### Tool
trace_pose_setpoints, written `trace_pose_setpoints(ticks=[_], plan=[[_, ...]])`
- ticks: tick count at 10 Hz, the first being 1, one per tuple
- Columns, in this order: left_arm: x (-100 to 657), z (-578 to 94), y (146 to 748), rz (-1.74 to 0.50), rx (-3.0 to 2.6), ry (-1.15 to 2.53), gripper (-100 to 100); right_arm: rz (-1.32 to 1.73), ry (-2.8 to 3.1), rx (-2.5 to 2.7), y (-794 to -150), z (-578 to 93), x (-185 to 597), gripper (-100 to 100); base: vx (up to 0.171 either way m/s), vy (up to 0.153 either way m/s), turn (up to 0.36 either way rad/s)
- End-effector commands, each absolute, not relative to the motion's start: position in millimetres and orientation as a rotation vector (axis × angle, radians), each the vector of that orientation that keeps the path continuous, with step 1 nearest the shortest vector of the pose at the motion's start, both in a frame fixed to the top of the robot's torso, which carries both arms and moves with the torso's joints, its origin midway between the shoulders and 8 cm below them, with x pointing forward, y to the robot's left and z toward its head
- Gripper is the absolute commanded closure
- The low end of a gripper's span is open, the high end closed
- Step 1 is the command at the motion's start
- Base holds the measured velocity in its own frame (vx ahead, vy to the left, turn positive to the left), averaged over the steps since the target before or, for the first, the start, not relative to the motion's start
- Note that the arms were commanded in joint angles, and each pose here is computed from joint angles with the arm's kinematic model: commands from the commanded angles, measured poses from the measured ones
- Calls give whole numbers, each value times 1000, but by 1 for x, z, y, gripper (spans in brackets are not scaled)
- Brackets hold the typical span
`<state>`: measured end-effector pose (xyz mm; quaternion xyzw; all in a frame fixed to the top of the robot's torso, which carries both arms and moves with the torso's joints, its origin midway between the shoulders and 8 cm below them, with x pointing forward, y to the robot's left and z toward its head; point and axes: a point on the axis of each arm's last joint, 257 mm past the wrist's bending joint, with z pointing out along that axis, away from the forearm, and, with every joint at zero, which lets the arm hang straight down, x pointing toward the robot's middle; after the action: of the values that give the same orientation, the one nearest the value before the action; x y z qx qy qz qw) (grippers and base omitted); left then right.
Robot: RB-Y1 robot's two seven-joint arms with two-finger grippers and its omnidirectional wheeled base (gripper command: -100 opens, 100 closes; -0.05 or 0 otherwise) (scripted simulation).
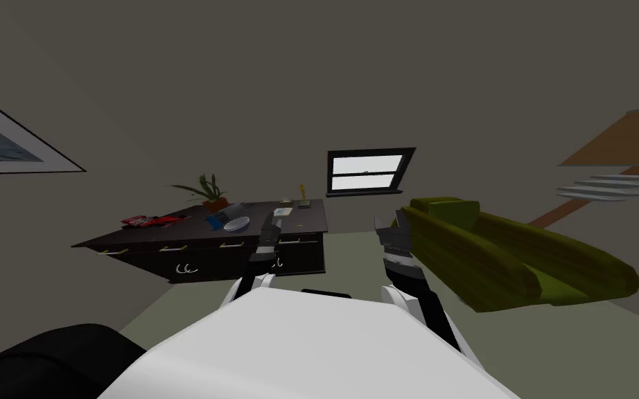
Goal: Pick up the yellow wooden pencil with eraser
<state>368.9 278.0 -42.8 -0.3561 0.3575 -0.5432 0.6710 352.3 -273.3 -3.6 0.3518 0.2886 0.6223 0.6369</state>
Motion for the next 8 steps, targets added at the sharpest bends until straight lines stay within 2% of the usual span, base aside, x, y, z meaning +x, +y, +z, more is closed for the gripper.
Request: trace_pose_setpoints(ticks=[1,8], plan=[[371,-46,279,-1230,-803,833,-100,1421,659,803,-273,-4,352,0,-10,10,-60],[390,-73,302,-1285,-920,962,-100,1421,659,803,-273,-4,352,0,-43,39,-116]])
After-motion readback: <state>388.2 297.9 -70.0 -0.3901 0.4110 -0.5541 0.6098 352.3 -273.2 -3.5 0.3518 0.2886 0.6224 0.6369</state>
